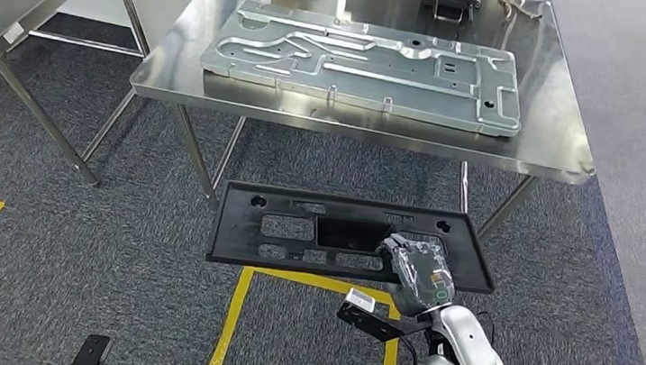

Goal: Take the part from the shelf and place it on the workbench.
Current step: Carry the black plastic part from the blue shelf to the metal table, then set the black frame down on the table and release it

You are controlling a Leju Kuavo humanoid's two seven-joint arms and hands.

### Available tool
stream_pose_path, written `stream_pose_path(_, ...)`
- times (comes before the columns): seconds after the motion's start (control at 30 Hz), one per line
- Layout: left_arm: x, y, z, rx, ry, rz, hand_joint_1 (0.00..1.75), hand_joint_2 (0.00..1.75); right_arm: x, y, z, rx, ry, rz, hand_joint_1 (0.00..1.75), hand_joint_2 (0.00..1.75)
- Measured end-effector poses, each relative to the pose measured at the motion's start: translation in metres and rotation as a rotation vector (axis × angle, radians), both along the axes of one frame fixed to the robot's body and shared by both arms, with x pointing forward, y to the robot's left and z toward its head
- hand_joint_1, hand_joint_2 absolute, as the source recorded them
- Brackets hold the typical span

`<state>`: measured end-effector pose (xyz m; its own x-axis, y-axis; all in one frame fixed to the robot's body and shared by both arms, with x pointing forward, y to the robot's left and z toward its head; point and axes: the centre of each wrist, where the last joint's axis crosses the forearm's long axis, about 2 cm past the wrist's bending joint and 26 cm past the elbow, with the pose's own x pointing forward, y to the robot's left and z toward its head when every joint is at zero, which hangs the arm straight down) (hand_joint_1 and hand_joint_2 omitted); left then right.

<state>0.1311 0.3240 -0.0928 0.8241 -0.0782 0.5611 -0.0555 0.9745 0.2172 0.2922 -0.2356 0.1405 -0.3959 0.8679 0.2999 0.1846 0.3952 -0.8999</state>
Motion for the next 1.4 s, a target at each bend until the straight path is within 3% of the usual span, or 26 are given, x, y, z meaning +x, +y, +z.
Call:
stream_pose_path(0.47, -0.014, 0.002, -0.004, 0.007, 0.033, 0.015, 0.00, 1.75, 0.011, -0.024, 0.013, -0.073, -0.041, -0.069, 1.75, 1.75)
stream_pose_path(0.93, -0.023, -0.002, -0.006, -0.003, 0.048, 0.020, 0.00, 1.75, 0.015, -0.026, 0.017, -0.100, -0.081, -0.069, 1.75, 1.75)
stream_pose_path(1.13, -0.012, -0.002, -0.003, -0.002, 0.024, 0.021, 0.00, 1.75, 0.019, -0.026, 0.027, -0.094, -0.119, -0.066, 1.75, 1.75)
stream_pose_path(1.4, -0.020, -0.001, -0.005, 0.003, 0.041, 0.024, 0.00, 1.75, 0.017, -0.025, 0.024, -0.097, -0.111, -0.063, 1.75, 1.75)
